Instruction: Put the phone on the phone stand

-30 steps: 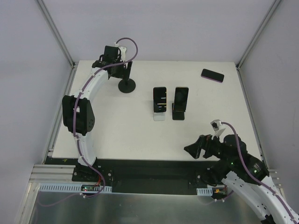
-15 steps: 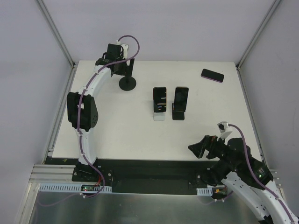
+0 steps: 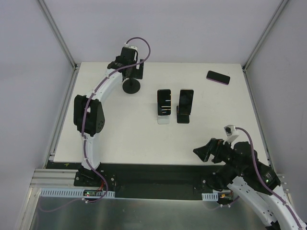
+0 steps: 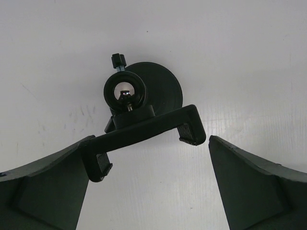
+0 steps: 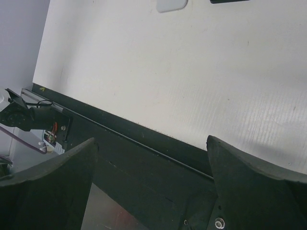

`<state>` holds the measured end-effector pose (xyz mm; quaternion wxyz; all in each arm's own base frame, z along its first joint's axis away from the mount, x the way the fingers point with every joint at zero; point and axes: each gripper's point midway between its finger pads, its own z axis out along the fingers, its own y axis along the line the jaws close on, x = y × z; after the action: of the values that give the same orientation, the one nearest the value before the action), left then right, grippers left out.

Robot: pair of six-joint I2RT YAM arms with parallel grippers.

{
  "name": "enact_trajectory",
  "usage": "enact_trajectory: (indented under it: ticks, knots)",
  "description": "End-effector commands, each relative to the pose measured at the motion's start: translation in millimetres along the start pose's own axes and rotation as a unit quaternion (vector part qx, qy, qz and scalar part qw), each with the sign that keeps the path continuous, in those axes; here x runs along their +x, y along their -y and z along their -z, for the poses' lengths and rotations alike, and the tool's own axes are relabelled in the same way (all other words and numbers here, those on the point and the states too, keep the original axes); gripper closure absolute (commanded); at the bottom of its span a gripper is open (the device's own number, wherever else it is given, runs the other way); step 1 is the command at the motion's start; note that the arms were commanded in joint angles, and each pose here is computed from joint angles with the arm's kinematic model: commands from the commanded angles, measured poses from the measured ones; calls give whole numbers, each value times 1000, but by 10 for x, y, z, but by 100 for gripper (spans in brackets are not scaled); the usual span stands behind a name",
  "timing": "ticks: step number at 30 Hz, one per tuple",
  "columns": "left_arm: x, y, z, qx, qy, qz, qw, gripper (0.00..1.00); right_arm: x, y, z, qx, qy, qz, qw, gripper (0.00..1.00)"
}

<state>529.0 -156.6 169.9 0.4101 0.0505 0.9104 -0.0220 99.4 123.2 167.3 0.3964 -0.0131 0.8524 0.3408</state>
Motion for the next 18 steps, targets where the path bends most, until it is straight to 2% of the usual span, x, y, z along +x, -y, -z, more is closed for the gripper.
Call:
enact_trajectory:
  ticks: [1, 7, 11, 14, 15, 17, 18]
  knots:
    - [-196, -136, 44, -58, 32, 16, 998, 1, 0, 16, 36, 3, 7, -14, 1000, 4]
    - [-179, -177, -33, -74, 30, 8, 997, 5, 48, 45, 22, 5, 3, -23, 1000, 4]
    - [-288, -158, -17, -70, 40, 5, 997, 14, 30, 107, -25, 21, 8, -20, 1000, 4]
    - [-374, -78, 15, -49, 48, 3, 998, 43, 44, 116, -81, 25, 3, -20, 999, 4]
    - [-388, -53, 25, -42, 48, 3, 998, 57, 62, 125, -107, 27, -1, -19, 999, 4]
    - [-384, -34, 76, -34, 44, 0, 998, 71, 77, 115, -165, 26, -8, -18, 999, 4]
    - [-355, -34, 101, -31, 39, -3, 999, 86, 78, 121, -189, 27, -10, -12, 1000, 4]
